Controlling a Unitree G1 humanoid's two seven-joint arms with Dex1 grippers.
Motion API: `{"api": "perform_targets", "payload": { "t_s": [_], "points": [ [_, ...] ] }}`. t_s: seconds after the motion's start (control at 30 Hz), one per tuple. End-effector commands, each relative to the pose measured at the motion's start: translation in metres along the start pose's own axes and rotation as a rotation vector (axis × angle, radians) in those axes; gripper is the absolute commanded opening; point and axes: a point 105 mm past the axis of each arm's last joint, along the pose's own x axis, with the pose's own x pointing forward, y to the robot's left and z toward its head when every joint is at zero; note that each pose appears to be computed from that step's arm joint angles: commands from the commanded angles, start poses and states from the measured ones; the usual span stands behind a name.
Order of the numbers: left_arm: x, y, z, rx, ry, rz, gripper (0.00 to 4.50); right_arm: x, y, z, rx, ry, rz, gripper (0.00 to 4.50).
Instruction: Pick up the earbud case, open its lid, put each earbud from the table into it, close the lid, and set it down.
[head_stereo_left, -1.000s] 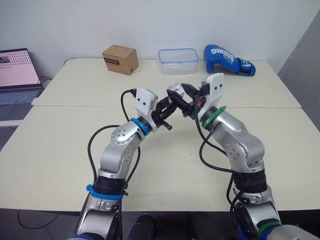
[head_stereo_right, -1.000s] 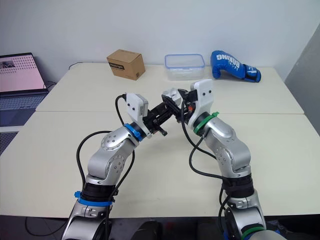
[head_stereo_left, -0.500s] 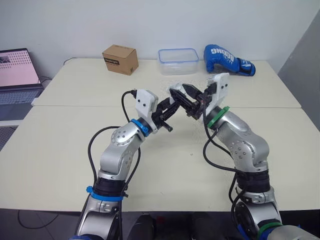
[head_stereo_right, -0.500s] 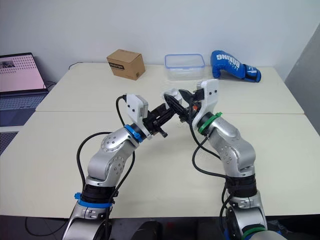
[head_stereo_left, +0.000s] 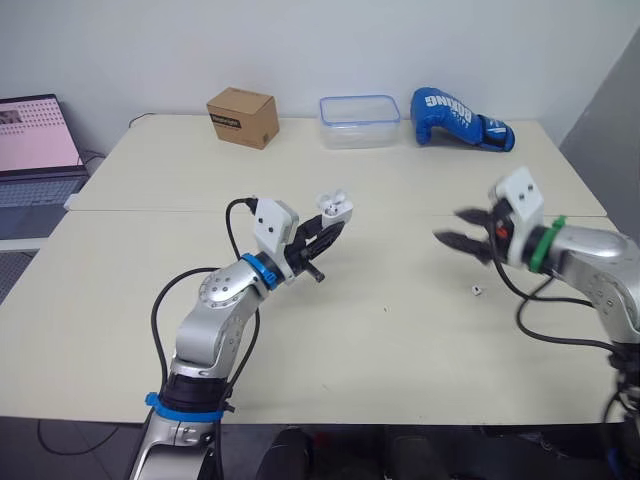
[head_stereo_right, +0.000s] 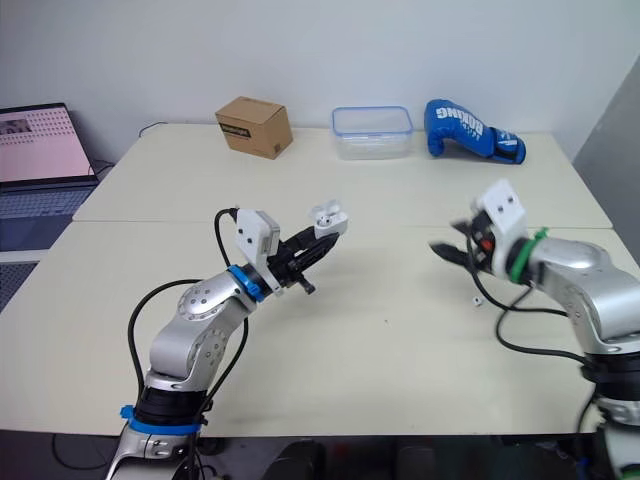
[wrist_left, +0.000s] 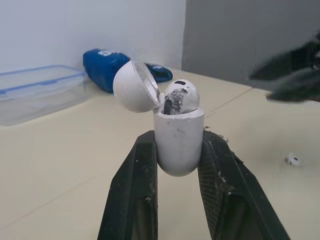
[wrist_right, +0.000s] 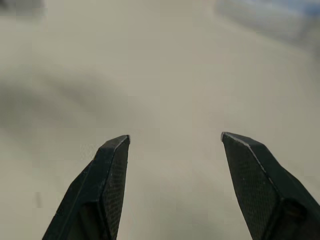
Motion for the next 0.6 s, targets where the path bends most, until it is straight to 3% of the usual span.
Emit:
{"api": "perform_targets", "payload": {
  "t_s": [0.03,0.2,0.43,0.6],
  "points": [
    [-0.004,-0.007,0.015,0.043,-0.046,-0.041,0.72,-0.016,-0.001,-0.018,-0.161,0.098,0.144,3.03],
    [-0.003,-0.008,0.018,0.042,-0.054,-0.039,0.72,-0.017,-0.004,-0.045,-0.329,0.210,0.277,3.03],
    [0.002,-0.009,0.022,0.045,-0.065,-0.034,0.72,0.001,-0.024,-0.050,-0.610,0.384,0.398,3.03],
    [0.000,-0.006,0.023,0.042,-0.067,-0.020,0.72,0.003,-0.030,-0.052,-0.662,0.513,0.481,3.03]
  ]
}}
